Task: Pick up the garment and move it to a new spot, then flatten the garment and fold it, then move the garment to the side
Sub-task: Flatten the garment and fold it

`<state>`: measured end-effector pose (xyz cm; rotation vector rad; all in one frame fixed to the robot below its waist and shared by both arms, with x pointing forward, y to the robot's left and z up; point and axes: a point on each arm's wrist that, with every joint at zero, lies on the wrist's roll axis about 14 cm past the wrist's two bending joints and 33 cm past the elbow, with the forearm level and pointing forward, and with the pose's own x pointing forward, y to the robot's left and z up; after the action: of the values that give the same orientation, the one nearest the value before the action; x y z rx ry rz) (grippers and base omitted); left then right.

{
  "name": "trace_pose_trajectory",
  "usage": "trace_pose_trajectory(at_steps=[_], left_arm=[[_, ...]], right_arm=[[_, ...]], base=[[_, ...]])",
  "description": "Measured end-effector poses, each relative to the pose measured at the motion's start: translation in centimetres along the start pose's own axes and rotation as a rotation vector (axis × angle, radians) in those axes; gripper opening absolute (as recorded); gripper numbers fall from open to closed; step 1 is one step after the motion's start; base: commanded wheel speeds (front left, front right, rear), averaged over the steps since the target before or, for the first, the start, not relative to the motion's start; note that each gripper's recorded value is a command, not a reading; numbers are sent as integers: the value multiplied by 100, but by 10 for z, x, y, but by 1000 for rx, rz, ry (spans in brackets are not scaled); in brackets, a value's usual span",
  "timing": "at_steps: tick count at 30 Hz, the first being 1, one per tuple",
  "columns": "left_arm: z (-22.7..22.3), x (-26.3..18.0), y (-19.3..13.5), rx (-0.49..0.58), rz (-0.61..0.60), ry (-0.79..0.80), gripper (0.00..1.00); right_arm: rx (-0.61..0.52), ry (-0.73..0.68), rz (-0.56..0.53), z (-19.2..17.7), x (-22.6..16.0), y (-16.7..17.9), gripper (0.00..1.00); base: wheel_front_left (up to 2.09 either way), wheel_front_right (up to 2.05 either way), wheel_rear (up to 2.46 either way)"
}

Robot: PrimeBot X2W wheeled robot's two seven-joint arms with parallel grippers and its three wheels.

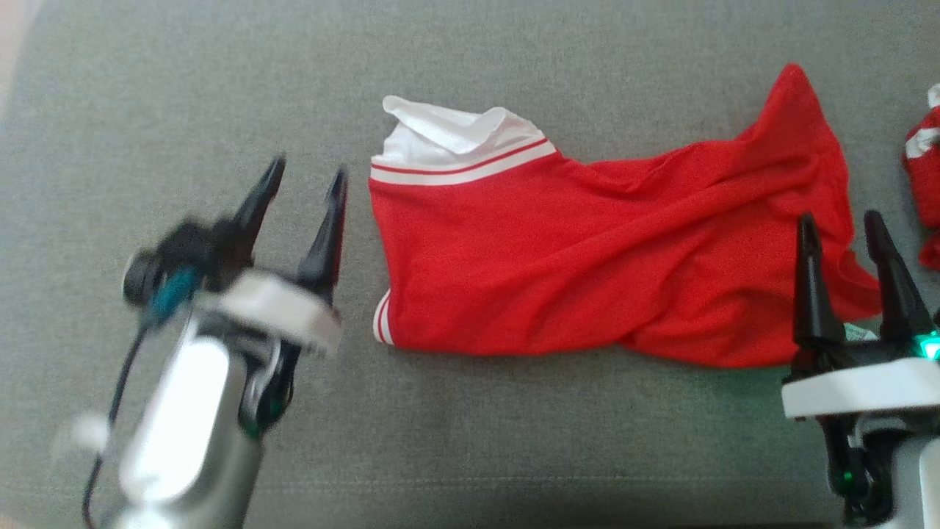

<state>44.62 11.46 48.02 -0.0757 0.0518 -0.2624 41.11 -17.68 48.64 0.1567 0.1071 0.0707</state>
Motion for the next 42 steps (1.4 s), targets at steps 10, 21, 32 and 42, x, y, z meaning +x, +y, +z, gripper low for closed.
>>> trace_pose_trajectory(at_steps=[10, 21, 32, 42], left_arm=[[-41, 89, -20, -45, -139, 275, 100], [-91, 116, -25, -76, -159, 467, 100], [-79, 134, -32, -27, -200, 398, 0], [-77, 129, -29, -12, -202, 341, 0]], right_arm=[[11, 34, 6, -15, 20, 0, 100], [16, 75, -46, -31, 17, -18, 100], [15, 88, -66, -35, 20, -25, 100], [-59, 169, -66, -30, 76, -56, 100]], base=[[0, 0, 0], [0, 0, 0], [0, 0, 0], [0, 0, 0]])
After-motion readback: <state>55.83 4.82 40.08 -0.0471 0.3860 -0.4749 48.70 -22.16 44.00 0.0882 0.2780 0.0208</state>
